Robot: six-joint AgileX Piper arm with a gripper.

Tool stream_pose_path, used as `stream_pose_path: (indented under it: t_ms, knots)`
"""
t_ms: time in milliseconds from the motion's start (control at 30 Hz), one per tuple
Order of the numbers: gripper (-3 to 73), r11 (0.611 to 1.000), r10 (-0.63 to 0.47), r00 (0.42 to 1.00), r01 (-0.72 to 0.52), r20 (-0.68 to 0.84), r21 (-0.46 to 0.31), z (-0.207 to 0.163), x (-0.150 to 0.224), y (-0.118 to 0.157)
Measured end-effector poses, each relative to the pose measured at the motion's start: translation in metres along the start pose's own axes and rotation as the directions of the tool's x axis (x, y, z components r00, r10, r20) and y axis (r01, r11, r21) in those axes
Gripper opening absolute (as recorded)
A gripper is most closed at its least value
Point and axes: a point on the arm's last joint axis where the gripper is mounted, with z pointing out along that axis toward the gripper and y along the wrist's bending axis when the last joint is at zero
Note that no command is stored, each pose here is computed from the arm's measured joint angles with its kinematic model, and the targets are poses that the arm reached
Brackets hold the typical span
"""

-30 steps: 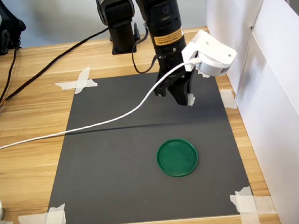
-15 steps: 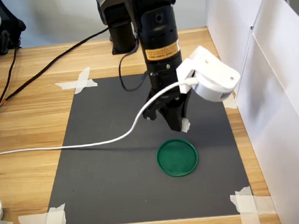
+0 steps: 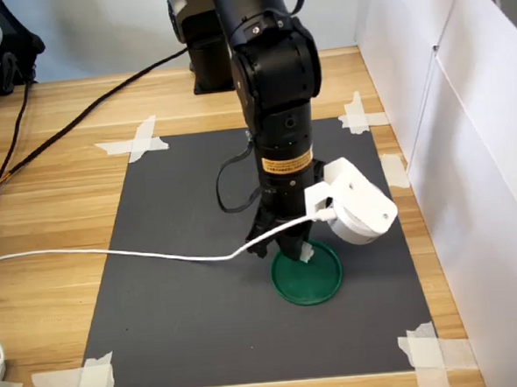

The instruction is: Grasp a white terminal and put it in the green lid.

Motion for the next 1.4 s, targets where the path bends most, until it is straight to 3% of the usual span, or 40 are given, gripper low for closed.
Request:
stream_pose_path:
  t_ms: [167, 367, 467, 600, 700, 833, 1067, 1200, 1400]
  knots:
    - [17.7, 1.000, -0.010, 1.000, 0.010, -0.006, 0.012, 0.005, 0.000, -0.002]
    - [41.4, 1.000, -0.011, 1.000, 0.010, 0.011, 0.027, 0.006, -0.002, -0.004]
    - [49.6, 1.000, -0.010, 1.000, 0.009, 0.015, 0.029, 0.005, -0.002, -0.004]
    - [52.2, 0.998, 0.021, 0.995, -0.027, 0.098, 0.052, -0.021, -0.005, -0.004]
    - [49.5, 0.993, 0.040, 0.975, -0.064, 0.218, 0.103, -0.055, -0.005, -0.003]
    - [37.7, 0.976, 0.026, 0.932, -0.101, 0.360, 0.193, -0.103, 0.006, 0.004]
    - [3.1, 0.949, -0.006, 0.873, -0.149, 0.489, 0.278, -0.154, 0.044, 0.032]
    - [-1.6, 0.930, 0.040, 0.802, -0.248, 0.596, 0.271, -0.177, 0.073, 0.056]
    - [-2.1, 0.877, 0.178, 0.608, -0.455, 0.774, 0.156, -0.210, 0.126, 0.098]
